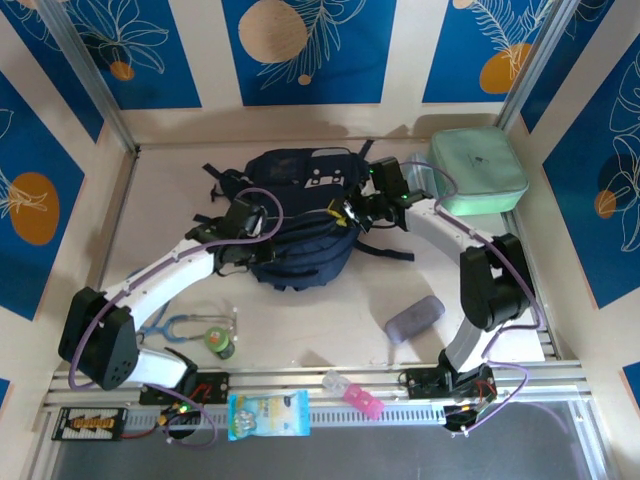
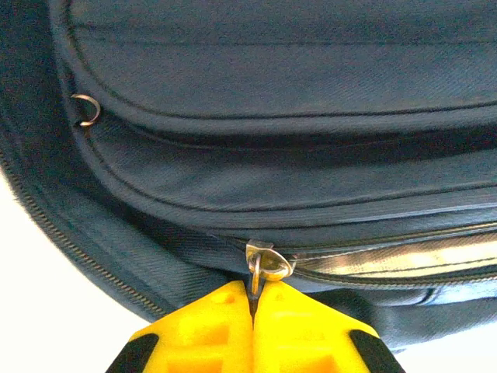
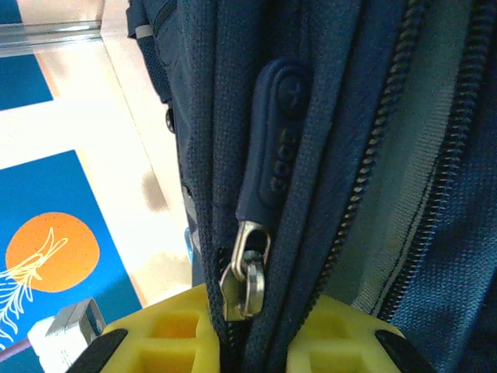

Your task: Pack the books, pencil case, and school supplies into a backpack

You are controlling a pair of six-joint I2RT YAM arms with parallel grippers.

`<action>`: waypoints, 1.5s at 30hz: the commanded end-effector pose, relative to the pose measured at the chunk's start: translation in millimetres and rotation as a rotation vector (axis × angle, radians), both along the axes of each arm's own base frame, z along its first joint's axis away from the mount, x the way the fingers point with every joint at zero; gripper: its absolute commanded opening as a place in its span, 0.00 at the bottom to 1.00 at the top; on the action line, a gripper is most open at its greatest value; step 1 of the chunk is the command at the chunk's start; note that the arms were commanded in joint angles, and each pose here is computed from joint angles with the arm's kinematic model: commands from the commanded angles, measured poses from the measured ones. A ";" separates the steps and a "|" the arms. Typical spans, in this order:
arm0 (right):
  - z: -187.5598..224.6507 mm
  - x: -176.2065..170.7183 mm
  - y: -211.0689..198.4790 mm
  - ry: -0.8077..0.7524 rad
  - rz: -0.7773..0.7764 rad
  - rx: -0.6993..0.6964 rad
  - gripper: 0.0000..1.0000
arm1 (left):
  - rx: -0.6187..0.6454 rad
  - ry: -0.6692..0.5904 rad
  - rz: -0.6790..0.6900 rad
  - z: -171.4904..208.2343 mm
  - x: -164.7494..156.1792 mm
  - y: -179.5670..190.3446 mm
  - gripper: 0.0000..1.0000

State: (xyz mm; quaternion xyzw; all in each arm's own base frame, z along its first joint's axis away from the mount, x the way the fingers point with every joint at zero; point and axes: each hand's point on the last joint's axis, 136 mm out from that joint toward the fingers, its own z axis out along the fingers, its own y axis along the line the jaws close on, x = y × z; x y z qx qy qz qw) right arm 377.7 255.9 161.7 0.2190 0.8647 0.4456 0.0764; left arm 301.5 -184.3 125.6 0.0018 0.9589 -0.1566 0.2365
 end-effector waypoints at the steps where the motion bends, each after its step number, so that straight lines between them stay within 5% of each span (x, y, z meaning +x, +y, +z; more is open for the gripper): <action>1: 16.3 0.5 -16.1 -0.074 -0.005 -0.006 0.20 | -0.016 -0.058 -0.076 20.8 8.1 -5.0 0.00; 7: 9.9 -14.4 -17.8 -0.040 -0.056 0.014 0.48 | -0.090 -0.145 -0.233 49.2 17.1 -43.0 0.00; 22: 2.5 -44.2 4.5 0.113 -0.290 0.000 0.59 | -0.133 -0.196 -0.429 55.2 -3.6 -111.6 0.00; 29: 1.0 -34.6 23.2 0.117 -0.308 -0.007 0.52 | -0.093 -0.201 -0.448 51.0 -7.2 -116.0 0.00; 36: 4.9 -19.7 7.5 0.073 -0.337 -0.011 0.22 | 0.018 -0.187 -0.414 37.3 -3.8 -90.0 0.00; 45: 35.5 -10.8 -32.2 -0.026 -0.254 0.020 0.16 | 0.063 -0.147 -0.324 23.1 12.2 -31.2 0.00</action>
